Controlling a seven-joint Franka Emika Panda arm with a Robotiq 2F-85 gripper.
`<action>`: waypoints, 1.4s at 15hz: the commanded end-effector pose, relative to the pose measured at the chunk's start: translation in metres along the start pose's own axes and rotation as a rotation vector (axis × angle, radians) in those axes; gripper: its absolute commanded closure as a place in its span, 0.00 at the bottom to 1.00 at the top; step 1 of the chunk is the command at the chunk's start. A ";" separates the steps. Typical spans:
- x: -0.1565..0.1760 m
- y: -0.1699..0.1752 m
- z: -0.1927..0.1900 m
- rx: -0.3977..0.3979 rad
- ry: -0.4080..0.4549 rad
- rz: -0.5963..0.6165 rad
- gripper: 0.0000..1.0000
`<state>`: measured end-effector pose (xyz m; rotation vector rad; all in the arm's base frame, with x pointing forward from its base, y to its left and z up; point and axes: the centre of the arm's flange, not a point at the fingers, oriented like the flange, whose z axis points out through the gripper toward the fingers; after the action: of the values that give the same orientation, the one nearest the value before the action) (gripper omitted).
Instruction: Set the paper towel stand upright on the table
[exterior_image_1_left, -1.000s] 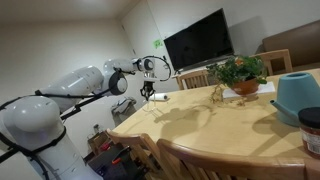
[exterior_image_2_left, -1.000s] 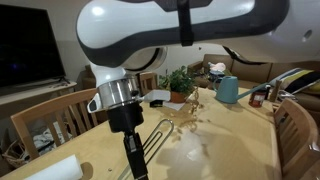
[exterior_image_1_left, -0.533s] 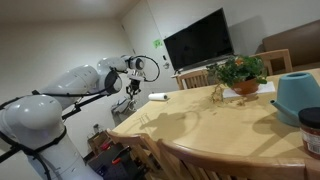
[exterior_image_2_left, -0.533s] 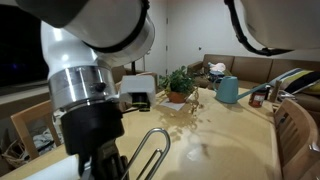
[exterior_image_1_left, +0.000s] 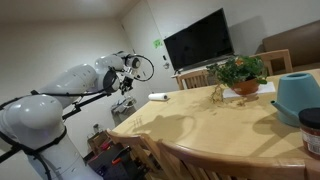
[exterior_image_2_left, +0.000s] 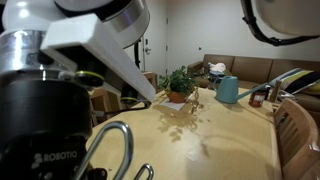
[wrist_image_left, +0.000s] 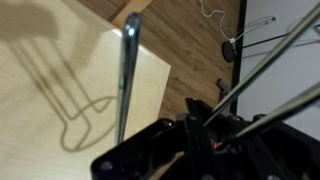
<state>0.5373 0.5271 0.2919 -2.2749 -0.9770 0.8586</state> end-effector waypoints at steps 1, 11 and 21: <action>-0.072 0.016 0.009 0.103 0.093 0.113 0.99; -0.076 0.070 -0.029 0.481 0.130 0.291 0.99; -0.011 0.136 -0.042 0.528 0.021 0.344 0.94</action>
<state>0.6211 0.4278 0.2336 -1.9986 -0.2909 1.0800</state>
